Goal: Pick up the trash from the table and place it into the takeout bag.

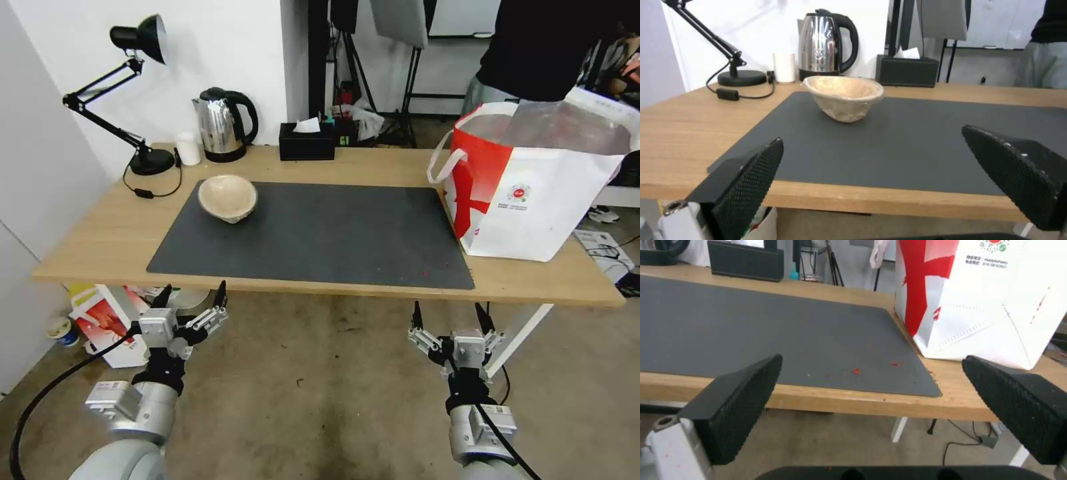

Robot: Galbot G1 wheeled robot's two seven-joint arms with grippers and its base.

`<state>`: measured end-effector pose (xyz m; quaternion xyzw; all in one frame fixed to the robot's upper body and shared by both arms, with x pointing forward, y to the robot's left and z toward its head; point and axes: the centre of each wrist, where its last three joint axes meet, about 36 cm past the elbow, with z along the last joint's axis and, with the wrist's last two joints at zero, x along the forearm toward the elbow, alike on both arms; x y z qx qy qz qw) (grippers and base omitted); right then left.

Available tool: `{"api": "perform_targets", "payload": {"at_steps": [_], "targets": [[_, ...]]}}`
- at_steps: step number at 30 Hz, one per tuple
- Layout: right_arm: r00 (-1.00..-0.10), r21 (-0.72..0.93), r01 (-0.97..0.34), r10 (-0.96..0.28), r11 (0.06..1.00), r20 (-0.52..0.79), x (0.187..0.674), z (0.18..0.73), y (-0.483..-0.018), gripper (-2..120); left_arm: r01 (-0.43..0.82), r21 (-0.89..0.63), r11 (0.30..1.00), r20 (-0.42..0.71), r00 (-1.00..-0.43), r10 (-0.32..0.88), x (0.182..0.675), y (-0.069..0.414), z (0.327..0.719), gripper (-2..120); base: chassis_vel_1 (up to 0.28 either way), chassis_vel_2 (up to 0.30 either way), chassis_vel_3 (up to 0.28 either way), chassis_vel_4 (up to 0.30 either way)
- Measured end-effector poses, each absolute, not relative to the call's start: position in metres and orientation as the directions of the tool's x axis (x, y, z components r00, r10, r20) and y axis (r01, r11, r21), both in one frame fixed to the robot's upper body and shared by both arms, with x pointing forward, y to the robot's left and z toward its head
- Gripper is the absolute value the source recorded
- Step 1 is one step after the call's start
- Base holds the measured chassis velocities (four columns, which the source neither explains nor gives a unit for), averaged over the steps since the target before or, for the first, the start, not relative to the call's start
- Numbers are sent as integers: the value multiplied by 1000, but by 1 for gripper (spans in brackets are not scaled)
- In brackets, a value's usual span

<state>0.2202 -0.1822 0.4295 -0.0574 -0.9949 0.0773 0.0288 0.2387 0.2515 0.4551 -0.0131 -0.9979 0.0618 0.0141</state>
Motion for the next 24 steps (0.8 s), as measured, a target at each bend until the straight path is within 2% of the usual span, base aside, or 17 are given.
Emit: {"api": "perform_targets", "payload": {"at_steps": [9,13,19,24], "targets": [[-992,-157,110,119,981,48,220,430,-182,100,24,-130,991,31,-999,28,236,251,464,100,0,0,0,0],[-992,-157,110,119,982,48,220,430,-182,100,22,-205,978,15,-1000,25,233,250,493,100,0,0,0,0],[-992,-157,110,118,982,48,220,430,-182,100,-17,-207,978,-35,-999,-25,237,261,521,100,0,0,0,0],[-992,-157,110,118,982,47,220,430,-182,100,-28,-278,960,-2,-1000,-29,241,272,531,100,0,0,0,0]]}}
